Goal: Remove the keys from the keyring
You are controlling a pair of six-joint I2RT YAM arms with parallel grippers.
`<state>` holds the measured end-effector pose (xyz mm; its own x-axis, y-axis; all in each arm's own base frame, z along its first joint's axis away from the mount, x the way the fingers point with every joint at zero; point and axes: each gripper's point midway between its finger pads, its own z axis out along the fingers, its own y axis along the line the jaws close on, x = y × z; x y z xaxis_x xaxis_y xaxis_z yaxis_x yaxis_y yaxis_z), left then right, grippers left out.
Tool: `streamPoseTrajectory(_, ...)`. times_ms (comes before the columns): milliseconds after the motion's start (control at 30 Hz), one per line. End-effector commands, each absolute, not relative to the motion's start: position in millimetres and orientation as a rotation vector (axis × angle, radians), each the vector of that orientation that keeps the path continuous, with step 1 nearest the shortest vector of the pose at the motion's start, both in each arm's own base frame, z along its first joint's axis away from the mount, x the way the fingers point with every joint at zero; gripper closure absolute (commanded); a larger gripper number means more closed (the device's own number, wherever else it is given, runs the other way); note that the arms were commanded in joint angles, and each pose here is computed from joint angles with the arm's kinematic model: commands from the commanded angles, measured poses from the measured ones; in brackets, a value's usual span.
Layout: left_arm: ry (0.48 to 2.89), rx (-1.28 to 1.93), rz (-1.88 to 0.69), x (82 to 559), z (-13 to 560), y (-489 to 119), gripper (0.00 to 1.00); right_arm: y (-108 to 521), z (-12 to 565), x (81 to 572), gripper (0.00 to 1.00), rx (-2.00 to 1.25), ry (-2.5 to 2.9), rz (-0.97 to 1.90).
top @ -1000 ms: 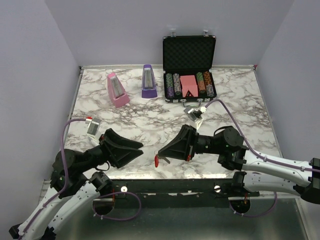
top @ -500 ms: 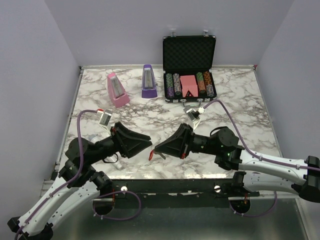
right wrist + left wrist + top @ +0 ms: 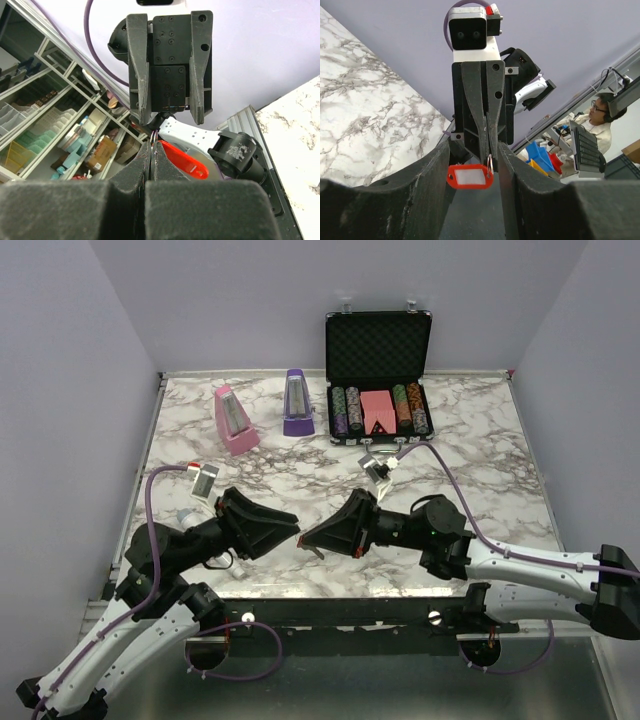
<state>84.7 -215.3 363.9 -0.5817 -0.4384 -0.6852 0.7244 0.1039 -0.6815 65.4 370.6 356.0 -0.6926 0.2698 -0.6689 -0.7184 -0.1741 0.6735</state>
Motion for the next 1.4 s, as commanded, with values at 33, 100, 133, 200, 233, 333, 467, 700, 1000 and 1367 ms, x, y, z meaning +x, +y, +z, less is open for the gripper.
streamPoseTrajectory(33,1.457,0.323,-1.631,82,364,-215,0.52,373,373,60,0.99,-0.56,1.362,1.96)
streamPoseTrajectory(100,1.46,0.332,-1.633,81,364,-216,0.55,373,374,61,0.99,-0.561,1.361,1.959)
streamPoseTrajectory(133,1.463,0.333,-1.631,81,363,-216,0.55,374,374,61,0.99,-0.561,1.36,1.955)
streamPoseTrajectory(200,1.47,0.335,-1.628,81,361,-215,0.57,374,375,61,0.99,-0.56,1.357,1.954)
streamPoseTrajectory(233,1.465,0.333,-1.627,80,362,-214,0.57,373,376,61,0.99,-0.561,1.354,1.953)
streamPoseTrajectory(333,1.453,0.323,-1.624,80,362,-212,0.59,372,375,62,0.99,-0.555,1.36,1.944)
streamPoseTrajectory(467,1.437,0.32,-1.624,78,364,-209,0.6,373,372,62,0.99,-0.558,1.359,1.947)
streamPoseTrajectory(700,1.476,0.358,-1.625,74,359,-212,0.6,375,375,62,0.99,-0.563,1.349,1.951)
streamPoseTrajectory(1000,1.483,0.376,-1.624,73,357,-213,0.62,379,372,62,0.99,-0.573,1.362,1.946)
streamPoseTrajectory(1367,1.478,0.422,-1.629,67,358,-213,0.71,381,368,60,0.99,-0.591,1.369,1.956)
